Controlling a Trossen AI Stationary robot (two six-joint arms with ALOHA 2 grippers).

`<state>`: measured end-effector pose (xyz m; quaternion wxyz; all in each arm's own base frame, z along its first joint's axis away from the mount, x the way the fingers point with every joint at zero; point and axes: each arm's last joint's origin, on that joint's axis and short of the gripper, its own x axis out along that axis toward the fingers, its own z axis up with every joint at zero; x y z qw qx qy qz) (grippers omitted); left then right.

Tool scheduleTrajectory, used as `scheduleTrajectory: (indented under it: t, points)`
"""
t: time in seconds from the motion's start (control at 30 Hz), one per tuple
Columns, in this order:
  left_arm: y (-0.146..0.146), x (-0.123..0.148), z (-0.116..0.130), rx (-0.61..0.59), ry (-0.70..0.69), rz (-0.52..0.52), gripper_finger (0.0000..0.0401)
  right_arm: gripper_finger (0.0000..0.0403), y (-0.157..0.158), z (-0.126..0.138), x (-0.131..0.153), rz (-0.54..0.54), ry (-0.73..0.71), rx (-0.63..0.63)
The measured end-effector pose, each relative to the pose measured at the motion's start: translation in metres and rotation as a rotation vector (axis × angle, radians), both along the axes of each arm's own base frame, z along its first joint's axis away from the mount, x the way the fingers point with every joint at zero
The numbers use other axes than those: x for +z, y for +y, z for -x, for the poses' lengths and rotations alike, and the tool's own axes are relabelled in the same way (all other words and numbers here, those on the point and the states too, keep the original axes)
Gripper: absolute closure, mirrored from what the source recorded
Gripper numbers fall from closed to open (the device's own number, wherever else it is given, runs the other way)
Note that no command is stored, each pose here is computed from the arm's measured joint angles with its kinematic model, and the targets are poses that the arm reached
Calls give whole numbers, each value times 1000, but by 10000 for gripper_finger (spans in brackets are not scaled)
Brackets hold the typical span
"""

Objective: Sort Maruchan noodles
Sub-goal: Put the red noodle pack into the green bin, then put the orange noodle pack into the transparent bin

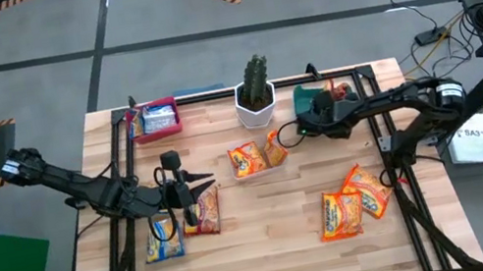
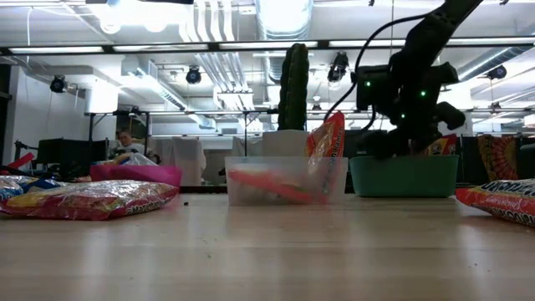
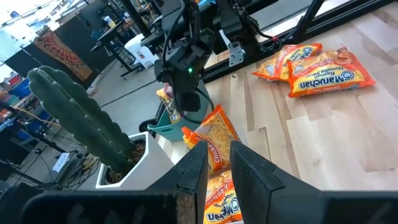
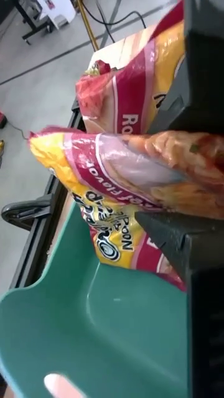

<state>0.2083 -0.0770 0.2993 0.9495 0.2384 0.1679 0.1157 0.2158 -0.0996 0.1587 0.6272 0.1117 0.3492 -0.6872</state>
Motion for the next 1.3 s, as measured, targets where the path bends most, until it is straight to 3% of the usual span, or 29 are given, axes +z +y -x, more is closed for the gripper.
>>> scheduleTrajectory:
  t: [0.37,0.53,0.73,1.0,1.2,1.3]
  points:
    - [0,0,0,0,0,1,349,223,7,15,35,-33,-154,18]
    - [0,0,0,1,-1,5,349,227,15,23,55,-134,-311,77]
    - [0,0,0,3,-4,13,349,236,41,23,73,-297,-493,251]
    - [0,0,0,11,-14,44,349,247,110,0,87,-358,-670,625]
    - [0,0,0,16,-21,64,349,256,167,-14,74,-461,-694,819]
    - [0,0,0,18,-25,71,349,259,190,-17,60,-600,-659,854]
